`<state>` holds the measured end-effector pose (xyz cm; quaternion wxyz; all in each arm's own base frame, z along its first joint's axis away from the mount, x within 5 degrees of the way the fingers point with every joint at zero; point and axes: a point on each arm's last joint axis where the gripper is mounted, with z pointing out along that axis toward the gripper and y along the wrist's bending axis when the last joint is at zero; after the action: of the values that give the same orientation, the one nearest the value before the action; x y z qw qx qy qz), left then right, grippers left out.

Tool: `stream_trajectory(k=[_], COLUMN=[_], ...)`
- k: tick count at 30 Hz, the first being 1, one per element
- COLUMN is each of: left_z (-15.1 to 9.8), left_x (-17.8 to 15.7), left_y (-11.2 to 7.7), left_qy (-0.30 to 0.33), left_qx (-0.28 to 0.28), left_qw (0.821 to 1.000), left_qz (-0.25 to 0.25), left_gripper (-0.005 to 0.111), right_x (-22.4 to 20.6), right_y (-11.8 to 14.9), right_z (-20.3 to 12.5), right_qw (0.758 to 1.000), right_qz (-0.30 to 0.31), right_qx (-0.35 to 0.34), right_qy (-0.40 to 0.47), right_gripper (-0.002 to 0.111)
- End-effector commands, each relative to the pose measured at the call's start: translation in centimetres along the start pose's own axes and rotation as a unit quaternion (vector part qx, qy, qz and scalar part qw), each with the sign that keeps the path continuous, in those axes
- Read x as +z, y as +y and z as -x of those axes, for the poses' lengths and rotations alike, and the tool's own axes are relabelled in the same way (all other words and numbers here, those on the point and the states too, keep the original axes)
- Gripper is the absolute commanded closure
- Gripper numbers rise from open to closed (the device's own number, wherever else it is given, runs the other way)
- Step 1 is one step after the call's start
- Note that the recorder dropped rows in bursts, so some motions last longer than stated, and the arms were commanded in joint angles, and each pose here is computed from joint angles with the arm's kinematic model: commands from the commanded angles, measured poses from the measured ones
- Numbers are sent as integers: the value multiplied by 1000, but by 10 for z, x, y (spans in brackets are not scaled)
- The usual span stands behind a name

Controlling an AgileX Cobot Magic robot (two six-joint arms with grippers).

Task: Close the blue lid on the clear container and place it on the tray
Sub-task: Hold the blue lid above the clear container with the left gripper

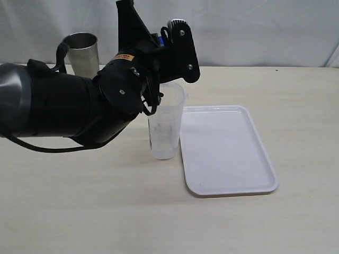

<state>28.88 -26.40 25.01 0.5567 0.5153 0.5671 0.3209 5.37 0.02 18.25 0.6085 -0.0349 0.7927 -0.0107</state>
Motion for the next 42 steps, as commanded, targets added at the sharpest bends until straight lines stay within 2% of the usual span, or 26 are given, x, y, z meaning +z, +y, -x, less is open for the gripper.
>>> stream_trajectory(k=[1,6,12,18,23,42], left_z=[-1,-10,-10,-8,-2,2], left_x=[0,-4,-4,-4,-9,-13], left_y=[1,-10,-5,-8,-7,-12], left_qy=[7,14,13,0,-1,0], left_qx=[12,39,55,43,35,26], left_qw=[1000,999,998,999,999,999], left_qz=[5,2,34,15,36,24], left_gripper=[107,107,107,107,107,107], right_x=[0,0,0,0,0,0], right_y=[0,0,0,0,0,0], right_z=[0,0,0,0,0,0], right_qw=[1000,1000,1000,1000,1000,1000], right_qz=[1,1,1,1,1,1], right_qx=[4,4,4,4,4,4], right_qy=[-3,-3,-3,-3,-3,-3], right_gripper=[104,104,104,104,104,104])
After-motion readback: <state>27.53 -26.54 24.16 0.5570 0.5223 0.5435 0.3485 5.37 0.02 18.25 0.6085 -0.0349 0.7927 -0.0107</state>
